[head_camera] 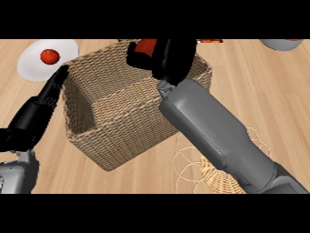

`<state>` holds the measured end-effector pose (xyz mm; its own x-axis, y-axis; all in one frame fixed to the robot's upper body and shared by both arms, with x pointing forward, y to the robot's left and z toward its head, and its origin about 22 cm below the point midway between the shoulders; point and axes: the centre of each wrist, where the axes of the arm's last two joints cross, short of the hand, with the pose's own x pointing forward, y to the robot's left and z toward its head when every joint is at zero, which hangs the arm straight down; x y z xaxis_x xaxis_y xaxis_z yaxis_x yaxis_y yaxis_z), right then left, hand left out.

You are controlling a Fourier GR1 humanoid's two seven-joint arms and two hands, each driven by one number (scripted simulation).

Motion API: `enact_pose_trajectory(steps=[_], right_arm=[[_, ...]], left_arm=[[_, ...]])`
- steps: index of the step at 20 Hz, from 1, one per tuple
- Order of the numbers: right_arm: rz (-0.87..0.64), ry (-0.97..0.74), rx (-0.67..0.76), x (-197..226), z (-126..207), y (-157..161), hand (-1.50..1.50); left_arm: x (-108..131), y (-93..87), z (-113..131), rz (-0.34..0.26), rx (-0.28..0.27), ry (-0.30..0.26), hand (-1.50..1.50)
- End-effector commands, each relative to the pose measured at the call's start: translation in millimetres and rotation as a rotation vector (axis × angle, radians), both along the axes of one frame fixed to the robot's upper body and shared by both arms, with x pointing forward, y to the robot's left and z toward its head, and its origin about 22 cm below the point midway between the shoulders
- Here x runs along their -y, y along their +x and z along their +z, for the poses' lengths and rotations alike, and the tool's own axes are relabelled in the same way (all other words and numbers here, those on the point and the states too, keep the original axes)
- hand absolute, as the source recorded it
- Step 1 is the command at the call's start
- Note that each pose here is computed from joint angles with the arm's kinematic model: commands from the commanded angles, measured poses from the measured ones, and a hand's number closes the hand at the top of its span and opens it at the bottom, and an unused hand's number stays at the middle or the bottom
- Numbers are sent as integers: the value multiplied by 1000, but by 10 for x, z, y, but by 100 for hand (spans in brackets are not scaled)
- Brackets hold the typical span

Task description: Pick the bell pepper from the placemat and place it in the basket

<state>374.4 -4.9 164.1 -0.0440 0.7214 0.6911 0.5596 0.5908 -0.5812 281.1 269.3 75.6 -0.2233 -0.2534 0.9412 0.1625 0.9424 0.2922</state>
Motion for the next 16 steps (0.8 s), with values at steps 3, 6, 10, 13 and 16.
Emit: enact_pose_trajectory(steps=[3, 6, 10, 13, 16], right_arm=[[-78, 194, 85, 286, -150, 68, -150], [-74, 154, 96, 174, -30, 202, -150], [-48, 101, 66, 151, 58, 268, -150], [0, 157, 130, 264, -82, 194, -150], [9, 263, 188, 265, 10, 131, -150]], left_arm=[[99, -79, -224, -15, -71, 8, 0], [148, 60, -165, -18, -68, -1, 0], [19, -75, -20, -12, -72, -7, 0], [-80, 20, -183, -5, -63, -4, 0], [221, 11, -84, -6, -60, -3, 0]])
